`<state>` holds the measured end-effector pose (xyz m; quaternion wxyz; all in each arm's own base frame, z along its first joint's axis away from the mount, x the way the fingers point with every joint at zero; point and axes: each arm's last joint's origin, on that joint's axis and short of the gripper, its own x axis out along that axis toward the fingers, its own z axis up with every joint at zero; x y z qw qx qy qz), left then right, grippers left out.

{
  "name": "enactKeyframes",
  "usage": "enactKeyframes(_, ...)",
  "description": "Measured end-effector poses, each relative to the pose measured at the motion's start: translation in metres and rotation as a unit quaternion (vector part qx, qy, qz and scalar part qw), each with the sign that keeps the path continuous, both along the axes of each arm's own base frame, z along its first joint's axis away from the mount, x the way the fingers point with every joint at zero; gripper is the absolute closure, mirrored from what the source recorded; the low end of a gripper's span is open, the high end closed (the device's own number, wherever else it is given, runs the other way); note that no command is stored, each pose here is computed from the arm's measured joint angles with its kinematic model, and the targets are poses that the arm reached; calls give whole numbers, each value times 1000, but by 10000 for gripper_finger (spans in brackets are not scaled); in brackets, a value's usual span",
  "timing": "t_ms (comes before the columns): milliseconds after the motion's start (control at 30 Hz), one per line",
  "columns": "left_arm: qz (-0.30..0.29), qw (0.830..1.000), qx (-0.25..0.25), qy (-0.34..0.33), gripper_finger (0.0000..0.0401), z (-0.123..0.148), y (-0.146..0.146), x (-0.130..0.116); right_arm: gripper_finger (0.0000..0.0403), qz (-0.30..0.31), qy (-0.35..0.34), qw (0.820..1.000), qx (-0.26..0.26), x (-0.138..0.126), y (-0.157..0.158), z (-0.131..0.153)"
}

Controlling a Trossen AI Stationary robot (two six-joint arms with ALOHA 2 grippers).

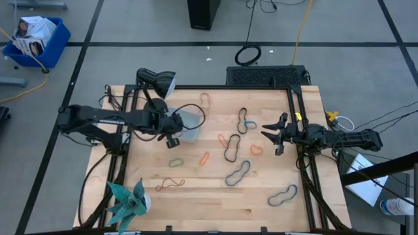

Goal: Pick and place rubber bands into bin
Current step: Put the top green rubber band into the gray bin

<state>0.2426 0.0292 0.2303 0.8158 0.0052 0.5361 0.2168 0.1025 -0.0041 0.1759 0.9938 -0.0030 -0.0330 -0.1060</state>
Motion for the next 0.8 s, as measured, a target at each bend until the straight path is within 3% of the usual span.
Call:
enactKeyframes(333, 23, 999, -29, -24, 382, -43, 16, -10, 287, 0, 0, 1000, 0, 0, 0, 0)
enactKeyframes(500, 27, 999, -29, -25, 396, -51, 17, -14, 287, 0, 0, 1000, 0, 0, 0, 0)
enactKeyframes(800, 28, 999, -29, -25, 362, -52, 18, -14, 287, 0, 0, 1000, 0, 0, 0, 0)
